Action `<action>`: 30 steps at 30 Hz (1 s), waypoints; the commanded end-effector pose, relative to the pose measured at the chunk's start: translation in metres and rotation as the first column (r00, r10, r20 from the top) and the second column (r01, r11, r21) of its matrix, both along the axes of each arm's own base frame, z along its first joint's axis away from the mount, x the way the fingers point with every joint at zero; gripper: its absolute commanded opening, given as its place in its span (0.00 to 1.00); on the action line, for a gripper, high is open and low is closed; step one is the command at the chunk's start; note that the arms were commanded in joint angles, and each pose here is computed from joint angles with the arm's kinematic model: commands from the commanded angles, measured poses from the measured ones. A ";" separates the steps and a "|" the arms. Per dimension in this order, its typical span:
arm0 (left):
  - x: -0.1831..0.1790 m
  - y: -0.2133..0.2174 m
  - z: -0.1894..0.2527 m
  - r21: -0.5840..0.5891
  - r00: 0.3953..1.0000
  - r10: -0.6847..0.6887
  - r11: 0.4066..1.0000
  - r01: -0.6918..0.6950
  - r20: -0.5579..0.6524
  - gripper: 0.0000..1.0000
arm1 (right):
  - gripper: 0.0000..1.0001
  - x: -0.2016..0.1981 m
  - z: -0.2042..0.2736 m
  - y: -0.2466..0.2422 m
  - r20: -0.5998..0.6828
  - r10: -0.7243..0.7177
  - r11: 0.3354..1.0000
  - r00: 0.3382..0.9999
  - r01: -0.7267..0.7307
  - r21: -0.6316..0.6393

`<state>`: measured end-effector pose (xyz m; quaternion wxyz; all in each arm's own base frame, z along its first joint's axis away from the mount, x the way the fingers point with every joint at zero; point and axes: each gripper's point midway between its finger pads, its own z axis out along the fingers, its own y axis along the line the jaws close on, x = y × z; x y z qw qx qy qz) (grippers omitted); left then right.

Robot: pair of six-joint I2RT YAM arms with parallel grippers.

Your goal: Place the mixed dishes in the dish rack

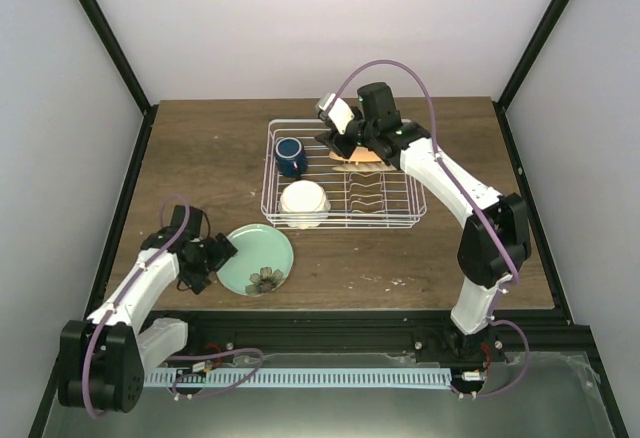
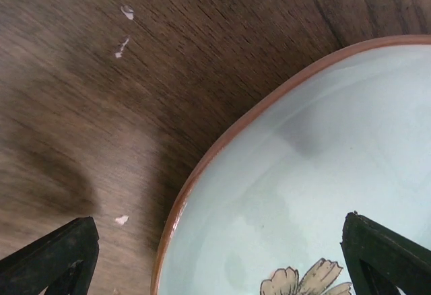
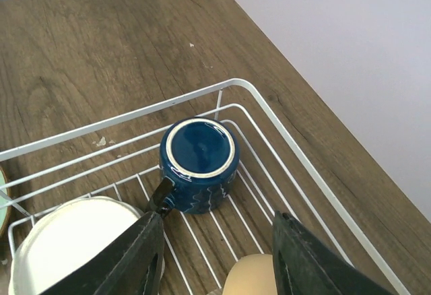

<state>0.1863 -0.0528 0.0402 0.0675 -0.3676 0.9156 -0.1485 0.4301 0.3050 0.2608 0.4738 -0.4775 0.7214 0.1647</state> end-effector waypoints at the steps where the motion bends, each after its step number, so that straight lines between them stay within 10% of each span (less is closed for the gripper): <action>1: 0.014 -0.006 -0.004 -0.030 0.995 -0.028 0.999 0.031 0.092 1.00 | 0.46 -0.003 0.020 0.010 0.012 0.025 0.998 1.000 -0.026 0.054; 15: -0.019 -0.015 -0.051 -0.161 0.972 0.062 0.987 -0.026 0.227 0.86 | 0.46 0.000 0.016 0.012 0.006 0.036 0.998 0.999 -0.037 0.043; 30: -0.027 -0.016 -0.052 -0.151 0.989 0.051 0.988 -0.030 0.139 0.07 | 0.46 -0.003 0.011 0.011 0.006 0.038 0.999 0.999 -0.038 0.033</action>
